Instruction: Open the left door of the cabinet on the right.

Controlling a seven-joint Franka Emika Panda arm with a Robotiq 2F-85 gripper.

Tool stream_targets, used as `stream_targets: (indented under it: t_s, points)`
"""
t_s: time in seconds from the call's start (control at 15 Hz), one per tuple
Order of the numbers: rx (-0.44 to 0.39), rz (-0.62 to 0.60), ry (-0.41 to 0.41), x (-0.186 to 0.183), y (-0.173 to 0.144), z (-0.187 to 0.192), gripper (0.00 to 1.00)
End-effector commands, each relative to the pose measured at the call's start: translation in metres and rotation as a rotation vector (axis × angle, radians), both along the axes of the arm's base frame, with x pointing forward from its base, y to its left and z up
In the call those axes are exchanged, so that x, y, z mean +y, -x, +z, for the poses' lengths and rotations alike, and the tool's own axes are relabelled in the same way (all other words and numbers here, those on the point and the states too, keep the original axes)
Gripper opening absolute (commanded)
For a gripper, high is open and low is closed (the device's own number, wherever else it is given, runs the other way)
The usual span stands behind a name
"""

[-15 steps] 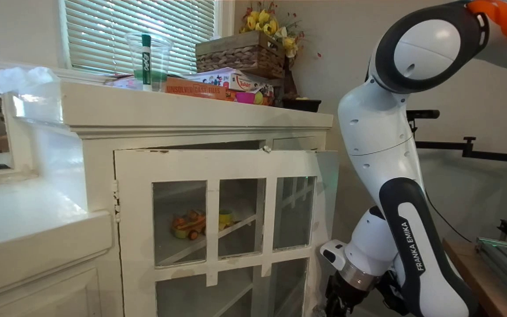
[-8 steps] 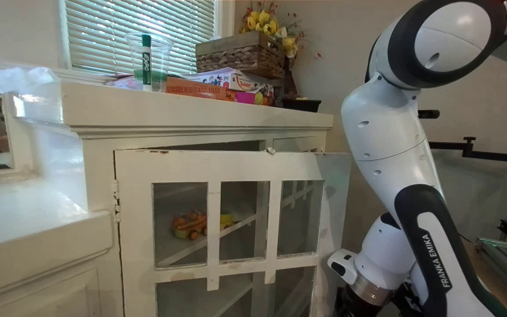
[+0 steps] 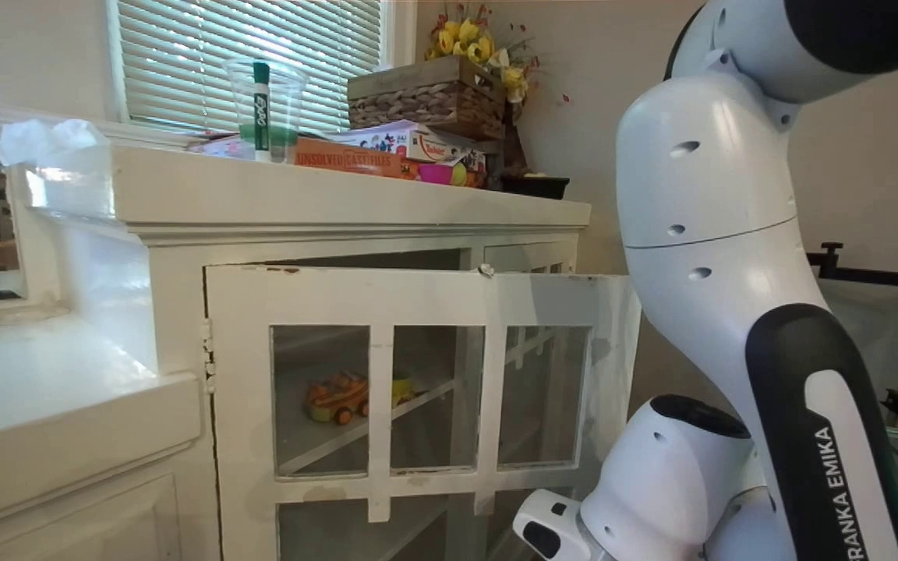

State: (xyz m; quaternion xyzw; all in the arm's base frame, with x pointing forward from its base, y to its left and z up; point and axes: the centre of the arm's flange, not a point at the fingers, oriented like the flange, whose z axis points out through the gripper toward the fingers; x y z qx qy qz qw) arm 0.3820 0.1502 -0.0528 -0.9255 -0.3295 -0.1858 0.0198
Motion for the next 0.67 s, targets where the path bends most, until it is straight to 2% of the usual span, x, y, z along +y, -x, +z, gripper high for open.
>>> stream_targets:
  t_s: [0.0,0.07,0.13,0.47,0.6]
  points:
    - [-0.018,0.096,-0.044,0.027,-0.026,0.009,0.52]
    - [-0.024,0.109,-0.052,0.031,-0.031,0.012,0.52]
    - [-0.028,0.120,-0.058,0.034,-0.034,0.013,0.57]
    - [-0.028,0.145,-0.062,0.038,-0.044,0.021,0.92]
    - [-0.010,0.125,-0.045,0.034,-0.049,0.038,1.00]
